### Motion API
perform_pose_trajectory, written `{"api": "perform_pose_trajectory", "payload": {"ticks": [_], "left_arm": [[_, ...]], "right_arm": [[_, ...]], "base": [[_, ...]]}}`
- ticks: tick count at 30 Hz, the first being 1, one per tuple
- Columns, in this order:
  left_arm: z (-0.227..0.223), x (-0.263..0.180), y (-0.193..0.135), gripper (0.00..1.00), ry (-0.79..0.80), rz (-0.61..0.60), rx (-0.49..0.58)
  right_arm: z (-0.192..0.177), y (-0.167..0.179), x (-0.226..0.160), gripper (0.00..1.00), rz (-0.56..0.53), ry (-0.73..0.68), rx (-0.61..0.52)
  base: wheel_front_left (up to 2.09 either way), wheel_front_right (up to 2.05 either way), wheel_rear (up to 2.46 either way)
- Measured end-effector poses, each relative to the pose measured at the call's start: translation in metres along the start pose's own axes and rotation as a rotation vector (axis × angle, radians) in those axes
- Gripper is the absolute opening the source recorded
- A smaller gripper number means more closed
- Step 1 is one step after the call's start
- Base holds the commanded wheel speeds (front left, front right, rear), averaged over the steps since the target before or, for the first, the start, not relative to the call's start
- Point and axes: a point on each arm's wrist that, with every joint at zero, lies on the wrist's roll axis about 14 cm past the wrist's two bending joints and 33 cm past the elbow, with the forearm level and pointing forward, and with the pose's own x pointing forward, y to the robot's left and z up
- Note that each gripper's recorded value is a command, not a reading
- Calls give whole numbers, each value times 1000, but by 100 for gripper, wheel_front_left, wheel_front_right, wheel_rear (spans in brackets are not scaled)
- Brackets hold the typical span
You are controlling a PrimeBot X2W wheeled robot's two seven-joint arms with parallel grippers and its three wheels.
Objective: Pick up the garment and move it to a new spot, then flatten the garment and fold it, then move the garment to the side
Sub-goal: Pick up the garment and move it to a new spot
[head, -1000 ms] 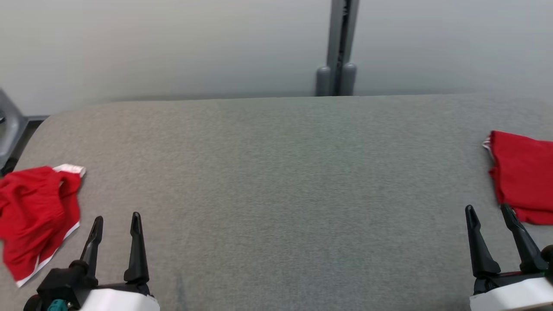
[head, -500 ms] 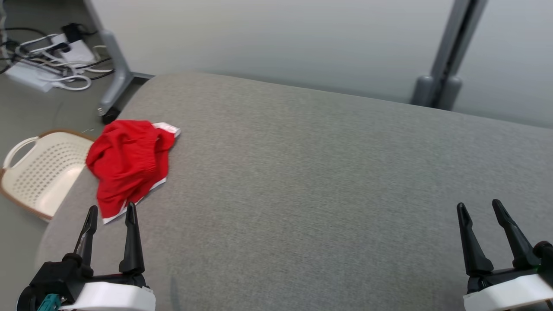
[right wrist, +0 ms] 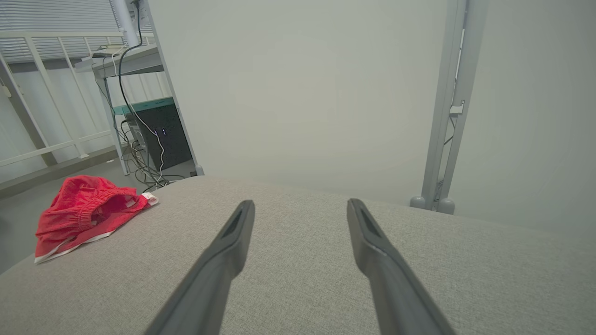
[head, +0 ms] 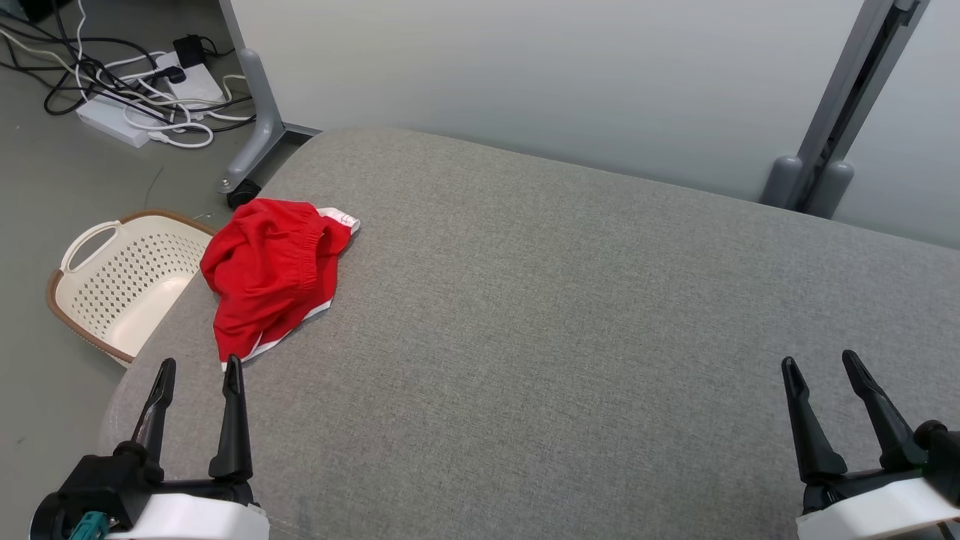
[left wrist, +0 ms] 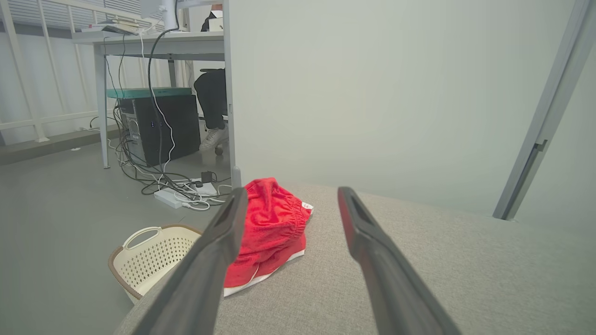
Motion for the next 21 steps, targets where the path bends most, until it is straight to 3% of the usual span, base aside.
{"api": "perform_pose_trajectory", "payload": {"ticks": [15, 21], "left_arm": [[1, 6, -3, 100, -6, -3, 6], [25, 44, -19, 100, -89, -31, 18]], "right_arm": [[-1, -4, -1, 100, -13, 0, 5], [-2, -15, 9, 100, -15, 7, -4]], "base": [[0, 0, 0], [0, 0, 0]]}}
